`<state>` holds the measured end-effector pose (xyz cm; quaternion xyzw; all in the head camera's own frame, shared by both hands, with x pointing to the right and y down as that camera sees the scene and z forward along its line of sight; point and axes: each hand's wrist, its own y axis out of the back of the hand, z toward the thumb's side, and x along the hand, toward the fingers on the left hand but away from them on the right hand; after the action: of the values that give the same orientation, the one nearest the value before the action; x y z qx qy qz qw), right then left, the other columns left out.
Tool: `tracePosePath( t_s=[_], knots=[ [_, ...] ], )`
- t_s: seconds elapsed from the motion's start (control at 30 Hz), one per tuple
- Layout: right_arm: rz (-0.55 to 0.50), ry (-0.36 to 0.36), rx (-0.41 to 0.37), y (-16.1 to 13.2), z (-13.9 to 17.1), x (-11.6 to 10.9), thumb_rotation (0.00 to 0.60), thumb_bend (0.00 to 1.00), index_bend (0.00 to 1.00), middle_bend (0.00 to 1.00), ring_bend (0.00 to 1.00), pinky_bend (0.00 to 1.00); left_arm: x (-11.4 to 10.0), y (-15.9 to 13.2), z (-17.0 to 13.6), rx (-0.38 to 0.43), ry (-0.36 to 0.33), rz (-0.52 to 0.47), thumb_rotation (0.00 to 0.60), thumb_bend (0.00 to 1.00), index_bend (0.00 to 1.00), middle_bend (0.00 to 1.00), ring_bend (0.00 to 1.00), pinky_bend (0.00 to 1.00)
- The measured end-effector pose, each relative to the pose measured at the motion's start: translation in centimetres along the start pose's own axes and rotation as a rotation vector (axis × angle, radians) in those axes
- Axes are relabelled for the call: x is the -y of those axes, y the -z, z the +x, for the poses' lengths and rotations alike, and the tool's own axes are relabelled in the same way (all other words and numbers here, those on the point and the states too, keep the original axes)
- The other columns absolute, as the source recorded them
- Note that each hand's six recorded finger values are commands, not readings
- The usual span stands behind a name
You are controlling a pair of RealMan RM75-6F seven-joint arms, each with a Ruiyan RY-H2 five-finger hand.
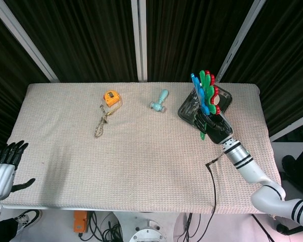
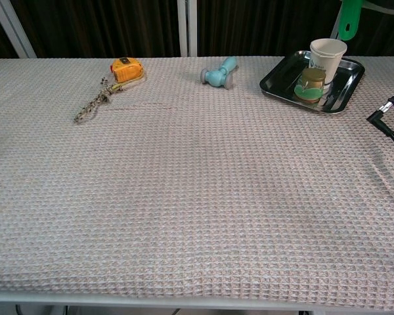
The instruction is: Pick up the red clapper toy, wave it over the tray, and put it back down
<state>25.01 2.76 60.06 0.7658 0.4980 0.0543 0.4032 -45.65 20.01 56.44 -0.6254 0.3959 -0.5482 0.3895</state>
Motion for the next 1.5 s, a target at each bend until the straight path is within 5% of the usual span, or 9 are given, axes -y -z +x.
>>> tracePosePath(
  t_s=[0.13,0.57,0.7,0.8,0.93,1.13,1.5],
  knots=[
    [0.280,0.017,0.002,0.5,-0.1,-0.4,0.600,0.36,0.81,0.84,0.81,0.93,0.1,0.0,0.0,0.001,0.002,0.000,0.600,0.05,0.04,0.02,0.00,0.02],
    [1.715,0.155,0.096,1.1,-0.2,-1.6,0.600,0.36,0.81,0.84,0.81,0.93,0.0,-0.2,0.1,0.003,-0.001,0.005,0.600,0.05,0.04,0.02,0.00,0.02],
    [1.987,0.188,0.148,1.1,-0.1,-1.5,0.600,0.35,0.81,0.84,0.81,0.93,0.0,-0.2,0.0,0.003,-0.002,0.005,0.600,0.05,0.04,0.02,0.00,0.02],
    [2.071,0.201,0.165,1.1,0.0,-1.3,0.600,0.33,0.80,0.84,0.81,0.93,0.0,-0.2,0.1,0.004,-0.002,0.005,0.600,0.05,0.04,0.02,0.00,0.02],
    [2.063,0.213,0.162,1.1,0.0,-0.9,0.600,0.33,0.80,0.84,0.81,0.93,0.0,-0.2,0.0,0.003,-0.001,0.005,0.600,0.05,0.04,0.02,0.00,0.02],
    [1.741,0.219,0.119,0.8,0.1,-0.2,0.600,0.33,0.80,0.83,0.81,0.93,0.1,-0.1,0.0,0.000,0.000,0.004,0.600,0.05,0.04,0.02,0.00,0.02],
    [0.576,0.147,0.008,-0.2,0.3,0.6,0.600,0.33,0.80,0.84,0.81,0.93,0.2,-0.2,0.1,0.006,0.002,0.001,0.600,0.05,0.04,0.02,0.00,0.02]
  ],
)
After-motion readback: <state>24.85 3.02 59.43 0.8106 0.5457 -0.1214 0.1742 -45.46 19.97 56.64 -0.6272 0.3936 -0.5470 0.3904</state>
